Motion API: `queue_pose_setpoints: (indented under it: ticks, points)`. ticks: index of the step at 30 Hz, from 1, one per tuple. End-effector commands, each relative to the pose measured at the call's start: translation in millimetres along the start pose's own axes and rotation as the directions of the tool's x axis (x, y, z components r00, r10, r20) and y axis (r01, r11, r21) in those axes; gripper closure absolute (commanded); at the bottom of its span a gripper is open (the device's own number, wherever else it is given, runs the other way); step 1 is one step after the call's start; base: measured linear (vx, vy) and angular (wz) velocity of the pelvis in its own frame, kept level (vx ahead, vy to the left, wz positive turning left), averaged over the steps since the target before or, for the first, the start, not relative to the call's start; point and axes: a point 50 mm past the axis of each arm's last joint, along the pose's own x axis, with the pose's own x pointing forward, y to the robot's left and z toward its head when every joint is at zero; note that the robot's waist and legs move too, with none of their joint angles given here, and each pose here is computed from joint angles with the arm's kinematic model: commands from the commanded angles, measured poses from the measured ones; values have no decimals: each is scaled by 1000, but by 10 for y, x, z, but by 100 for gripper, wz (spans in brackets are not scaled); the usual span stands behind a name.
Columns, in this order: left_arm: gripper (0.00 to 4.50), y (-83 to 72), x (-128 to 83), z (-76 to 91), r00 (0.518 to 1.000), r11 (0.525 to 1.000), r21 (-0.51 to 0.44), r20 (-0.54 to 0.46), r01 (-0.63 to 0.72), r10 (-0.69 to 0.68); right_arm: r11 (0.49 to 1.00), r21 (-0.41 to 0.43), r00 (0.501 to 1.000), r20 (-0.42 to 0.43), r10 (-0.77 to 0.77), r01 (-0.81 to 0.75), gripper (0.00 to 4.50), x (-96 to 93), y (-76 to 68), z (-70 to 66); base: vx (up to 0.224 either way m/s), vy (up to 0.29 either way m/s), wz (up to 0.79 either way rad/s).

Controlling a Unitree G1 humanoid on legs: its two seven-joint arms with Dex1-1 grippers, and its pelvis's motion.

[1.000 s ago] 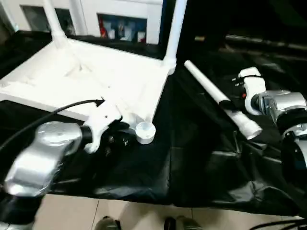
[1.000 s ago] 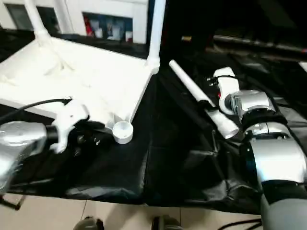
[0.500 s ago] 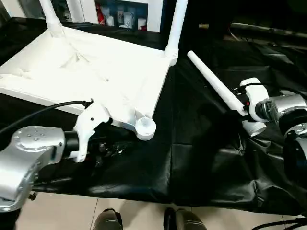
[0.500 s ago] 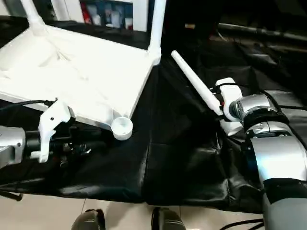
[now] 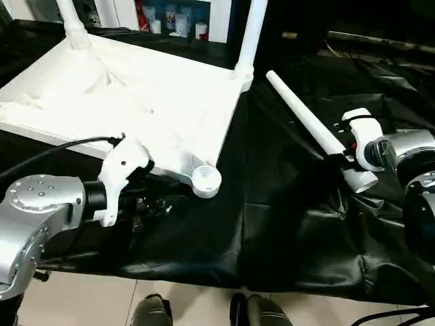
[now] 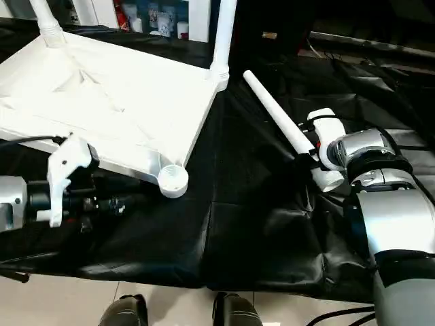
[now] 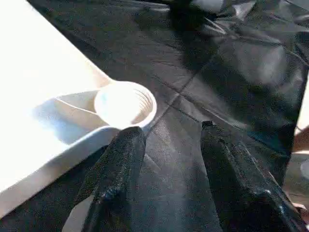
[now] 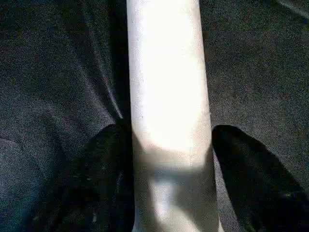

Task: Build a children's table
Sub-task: Pick table leg

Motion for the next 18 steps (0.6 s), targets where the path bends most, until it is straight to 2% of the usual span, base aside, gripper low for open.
queue_pose_setpoints:
  ticks: [1,4,5,6,9,11,12,13,14,15,17,18]
  points:
    - [228,12,-11,49,1000,1000,23,14,-13,13,999,24,999,-25,-26,26,164,-46,-94,-52,0,0,0]
    - [228,64,2,98,997,997,46,54,-62,60,998,56,999,-23,-40,41,202,-42,-121,-94,0,0,0]
    - [228,65,2,98,997,997,46,54,-63,60,998,56,999,-22,-40,41,202,-42,-122,-94,0,0,0]
    - [228,151,13,103,990,991,25,41,-135,134,996,83,999,-12,-40,41,212,-43,-133,-104,0,0,0]
    - [228,230,36,145,981,982,26,56,-187,185,994,104,999,-6,-34,35,233,-46,-145,-120,0,0,0]
    - [228,280,69,239,970,976,33,124,-213,208,990,138,999,11,-35,33,243,-51,-167,-139,0,0,0]
    - [202,311,106,316,953,970,35,195,-242,231,985,168,999,30,-31,26,252,-53,-179,-147,0,0,0]
    - [202,311,106,316,953,970,35,195,-242,231,985,168,999,30,-31,26,252,-53,-179,-147,0,0,0]
    - [195,329,135,380,932,962,47,266,-270,248,983,183,999,39,-34,26,255,-57,-193,-154,0,0,0]
    - [189,368,187,479,885,948,36,371,-318,282,972,233,996,72,-46,28,258,-71,-225,-151,0,0,0]
    - [175,384,208,508,869,943,23,397,-332,296,966,257,995,88,-53,29,259,-78,-238,-147,0,0,0]
    - [151,423,281,583,834,936,-20,448,-352,323,942,335,983,161,-93,34,259,-117,-309,-115,0,0,0]
